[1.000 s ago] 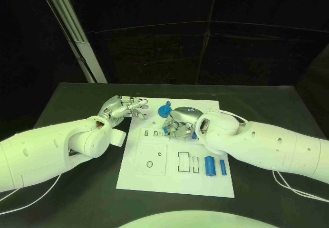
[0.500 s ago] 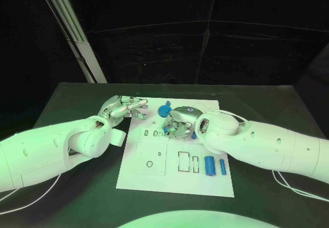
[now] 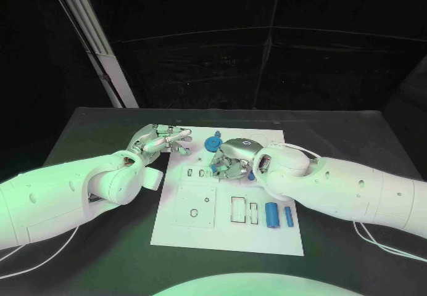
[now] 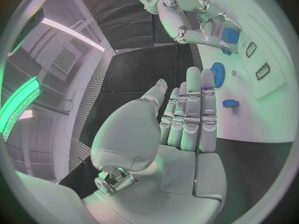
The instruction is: Assemble the parts on the task board
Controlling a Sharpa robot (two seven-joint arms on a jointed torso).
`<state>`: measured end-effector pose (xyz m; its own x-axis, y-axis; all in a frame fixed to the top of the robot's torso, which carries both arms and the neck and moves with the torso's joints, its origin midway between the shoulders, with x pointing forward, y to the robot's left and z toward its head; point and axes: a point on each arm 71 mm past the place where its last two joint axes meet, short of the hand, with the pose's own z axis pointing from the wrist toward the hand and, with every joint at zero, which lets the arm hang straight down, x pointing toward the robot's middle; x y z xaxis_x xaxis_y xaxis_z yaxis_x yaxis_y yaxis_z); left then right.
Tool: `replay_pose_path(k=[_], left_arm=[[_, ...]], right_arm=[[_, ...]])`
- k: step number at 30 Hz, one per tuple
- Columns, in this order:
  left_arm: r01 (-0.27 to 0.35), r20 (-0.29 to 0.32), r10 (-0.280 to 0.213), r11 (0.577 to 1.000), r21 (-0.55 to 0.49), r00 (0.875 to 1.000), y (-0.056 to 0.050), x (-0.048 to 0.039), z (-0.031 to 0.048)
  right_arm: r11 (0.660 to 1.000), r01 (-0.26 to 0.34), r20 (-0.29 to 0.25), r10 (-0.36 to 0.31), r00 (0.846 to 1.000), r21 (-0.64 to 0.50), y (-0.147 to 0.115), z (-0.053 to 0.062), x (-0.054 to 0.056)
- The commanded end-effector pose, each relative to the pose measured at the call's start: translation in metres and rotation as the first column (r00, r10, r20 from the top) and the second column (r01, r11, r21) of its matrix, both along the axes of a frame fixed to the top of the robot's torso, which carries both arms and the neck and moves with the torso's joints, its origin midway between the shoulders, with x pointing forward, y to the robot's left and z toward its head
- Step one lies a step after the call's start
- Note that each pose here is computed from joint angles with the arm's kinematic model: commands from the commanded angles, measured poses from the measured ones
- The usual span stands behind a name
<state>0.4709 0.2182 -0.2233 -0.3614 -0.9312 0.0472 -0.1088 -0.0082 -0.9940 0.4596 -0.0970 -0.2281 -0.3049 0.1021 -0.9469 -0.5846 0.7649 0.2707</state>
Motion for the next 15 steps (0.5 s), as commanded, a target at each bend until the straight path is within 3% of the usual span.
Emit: replay_pose_path(k=[1, 15], left_arm=[[0.011, -0.008, -0.011, 1.0, 0.002, 1.0, -0.0013, -0.0001, 0.0001], [0.011, -0.009, -0.011, 1.0, 0.003, 1.0, -0.0012, 0.0, 0.0]], right_arm=[[0.987, 0.013, -0.113, -0.031, 0.993, -0.158, -0.0124, -0.0326, -0.0062], [0.987, 0.012, -0.118, -0.031, 0.993, -0.163, -0.0127, -0.0332, -0.0063]])
